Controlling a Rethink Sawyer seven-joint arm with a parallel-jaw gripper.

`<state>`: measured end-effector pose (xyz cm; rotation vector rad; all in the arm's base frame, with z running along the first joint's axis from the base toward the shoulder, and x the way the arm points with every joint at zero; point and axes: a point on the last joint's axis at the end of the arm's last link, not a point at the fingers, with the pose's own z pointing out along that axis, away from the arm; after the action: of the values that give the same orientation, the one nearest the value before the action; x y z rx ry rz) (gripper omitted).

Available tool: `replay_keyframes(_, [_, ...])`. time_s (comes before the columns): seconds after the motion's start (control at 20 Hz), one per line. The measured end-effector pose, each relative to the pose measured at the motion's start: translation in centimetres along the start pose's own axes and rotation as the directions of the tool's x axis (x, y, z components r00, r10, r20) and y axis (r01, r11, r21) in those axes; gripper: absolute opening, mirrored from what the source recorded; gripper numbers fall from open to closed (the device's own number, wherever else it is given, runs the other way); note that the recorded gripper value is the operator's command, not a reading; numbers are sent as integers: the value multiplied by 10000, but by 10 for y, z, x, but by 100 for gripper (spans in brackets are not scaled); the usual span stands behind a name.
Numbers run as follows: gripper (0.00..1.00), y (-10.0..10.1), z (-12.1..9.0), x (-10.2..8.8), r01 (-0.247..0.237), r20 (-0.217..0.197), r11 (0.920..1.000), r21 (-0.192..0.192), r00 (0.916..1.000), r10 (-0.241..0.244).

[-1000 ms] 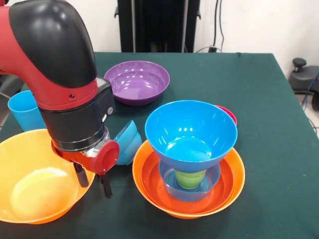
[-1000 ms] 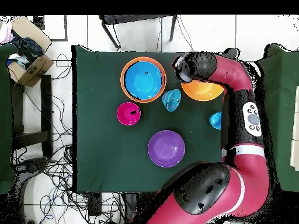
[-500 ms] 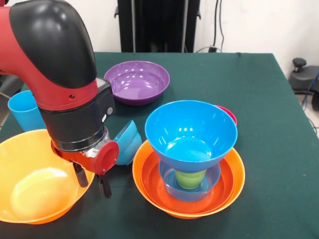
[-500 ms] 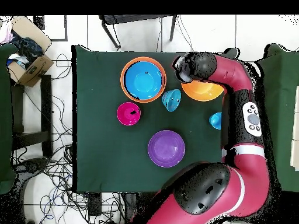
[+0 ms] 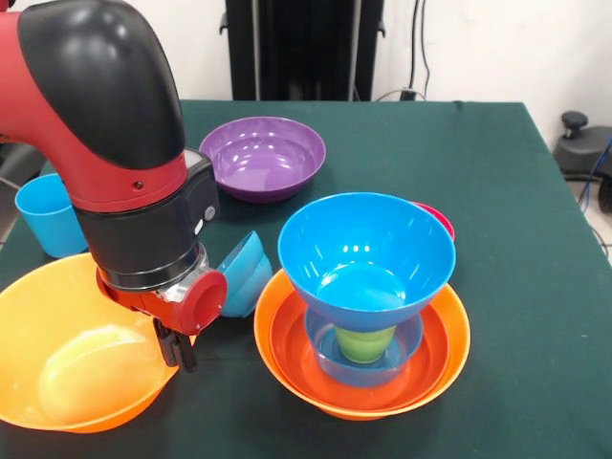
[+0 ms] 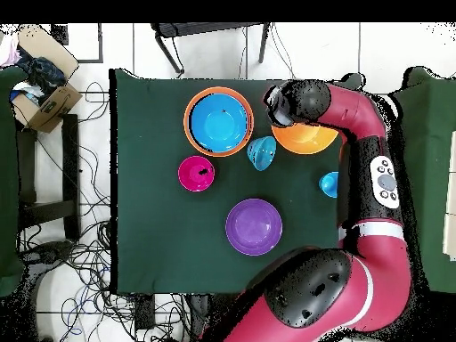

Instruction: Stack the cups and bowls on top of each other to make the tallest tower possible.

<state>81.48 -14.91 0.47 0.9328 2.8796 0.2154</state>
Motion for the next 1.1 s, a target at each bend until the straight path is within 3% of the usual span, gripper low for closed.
replay_keyframes(0.75, [0,0,-4,-2,52,78,10000,41,10000,-53])
replay_keyframes(0.9, [0,2,-11,-5,74,171,10000,42,9998,-74])
replay_keyframes(1.1, [0,7,-40,-16,167,411,9998,107,9990,-171])
